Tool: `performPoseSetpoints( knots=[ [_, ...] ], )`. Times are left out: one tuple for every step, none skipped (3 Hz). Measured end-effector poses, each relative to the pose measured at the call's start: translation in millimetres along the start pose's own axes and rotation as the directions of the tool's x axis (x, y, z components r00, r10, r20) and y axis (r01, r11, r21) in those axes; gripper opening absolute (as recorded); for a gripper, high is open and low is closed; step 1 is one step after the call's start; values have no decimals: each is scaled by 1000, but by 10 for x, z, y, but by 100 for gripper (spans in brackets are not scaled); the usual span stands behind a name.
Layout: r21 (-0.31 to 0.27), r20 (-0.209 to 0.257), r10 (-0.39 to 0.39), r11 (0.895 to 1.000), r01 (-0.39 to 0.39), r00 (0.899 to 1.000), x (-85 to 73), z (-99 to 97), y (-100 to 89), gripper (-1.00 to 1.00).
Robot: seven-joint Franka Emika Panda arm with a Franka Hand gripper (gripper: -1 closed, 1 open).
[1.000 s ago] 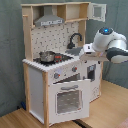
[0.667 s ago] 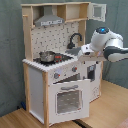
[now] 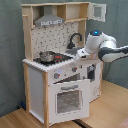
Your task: Play with the kitchen
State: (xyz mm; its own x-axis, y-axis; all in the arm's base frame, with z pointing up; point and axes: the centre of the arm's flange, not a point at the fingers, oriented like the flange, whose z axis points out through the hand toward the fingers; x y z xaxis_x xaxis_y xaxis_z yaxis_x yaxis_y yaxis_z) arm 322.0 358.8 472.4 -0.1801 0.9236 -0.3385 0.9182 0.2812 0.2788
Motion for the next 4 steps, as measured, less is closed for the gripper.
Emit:
performPoseSetpoints(
  knots=[
    [15,-22,-40,999,41,999,88,208,62,100],
    [23,-34,-73,997,73,997,100,371,132,100],
    [24,-35,-78,997,79,996,94,399,146,-100],
    [38,-45,-123,991,125,991,79,573,211,-100]
  ],
)
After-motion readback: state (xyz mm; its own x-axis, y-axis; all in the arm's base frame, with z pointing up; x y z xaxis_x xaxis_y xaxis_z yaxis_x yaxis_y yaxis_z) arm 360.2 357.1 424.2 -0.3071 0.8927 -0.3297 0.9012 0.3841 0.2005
